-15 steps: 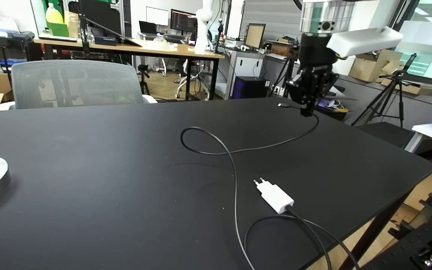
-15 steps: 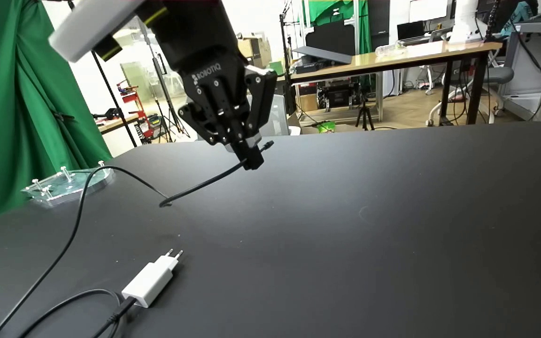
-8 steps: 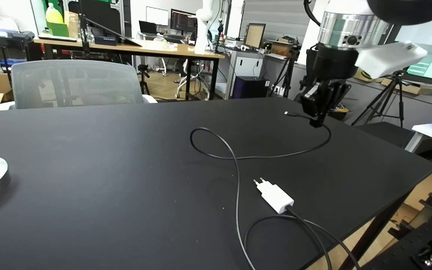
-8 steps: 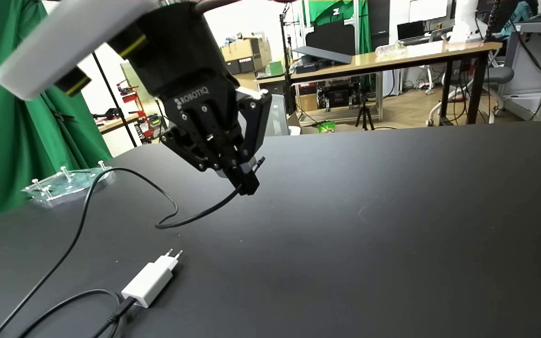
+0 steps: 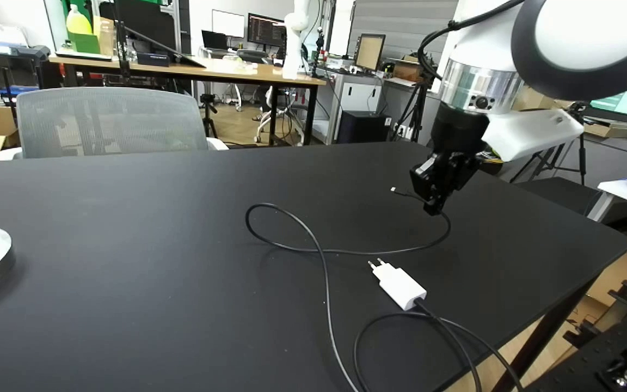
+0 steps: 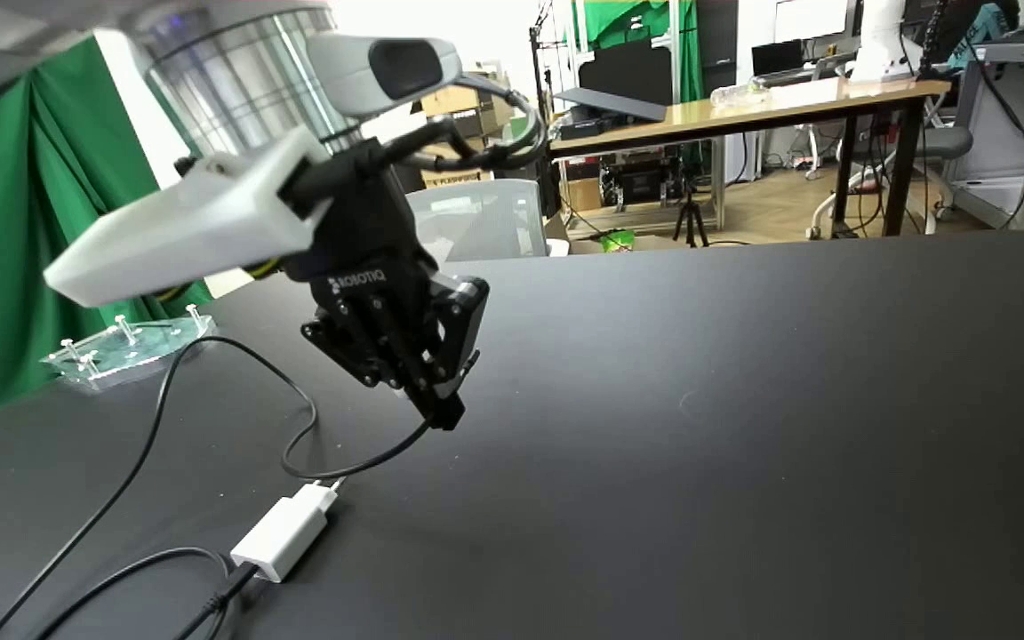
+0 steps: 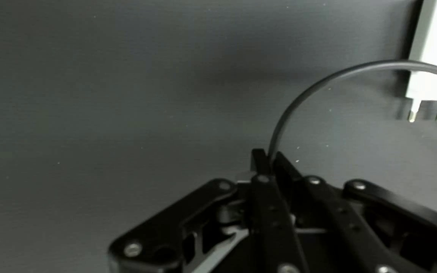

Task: Spread the charger cable

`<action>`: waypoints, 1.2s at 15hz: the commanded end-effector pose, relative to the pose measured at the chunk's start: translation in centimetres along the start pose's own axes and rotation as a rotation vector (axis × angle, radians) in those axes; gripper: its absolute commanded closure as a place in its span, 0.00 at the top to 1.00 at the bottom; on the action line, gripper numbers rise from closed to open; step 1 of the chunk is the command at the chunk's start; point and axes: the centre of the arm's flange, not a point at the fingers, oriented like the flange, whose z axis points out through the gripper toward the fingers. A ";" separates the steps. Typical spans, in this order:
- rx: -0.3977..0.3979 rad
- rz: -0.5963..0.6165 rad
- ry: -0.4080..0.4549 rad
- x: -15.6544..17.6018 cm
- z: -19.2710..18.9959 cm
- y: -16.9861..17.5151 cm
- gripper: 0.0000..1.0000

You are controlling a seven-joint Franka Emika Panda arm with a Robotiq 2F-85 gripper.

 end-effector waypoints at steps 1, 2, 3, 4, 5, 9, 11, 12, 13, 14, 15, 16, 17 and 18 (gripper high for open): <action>0.022 -0.015 -0.021 -1.7 1.8 -2.0 0.02; 0.024 -0.019 -0.030 -1.8 2.2 -2.3 0.02; 0.028 -0.023 -0.043 -1.8 2.5 -2.4 0.02; 0.030 -0.027 -0.050 -2.0 2.8 -2.6 0.02; 0.032 -0.036 -0.059 -2.1 2.9 -2.7 0.02; 0.026 -0.068 -0.097 -2.5 3.5 -2.9 0.46; 0.030 -0.074 -0.110 -2.5 3.4 -2.8 0.60; 0.030 -0.077 -0.110 -2.4 3.3 -2.7 0.66; 0.031 -0.078 -0.103 -2.3 3.0 -2.6 0.74; 0.029 -0.074 -0.089 -2.1 2.7 -2.4 0.80; 0.027 -0.072 -0.079 -1.9 2.5 -2.3 0.88; 0.028 -0.067 -0.069 -1.6 2.1 -2.1 0.94; 0.026 -0.062 -0.061 -1.1 1.6 -2.0 1.00; 0.012 -0.057 -0.064 -0.7 1.0 -1.9 1.00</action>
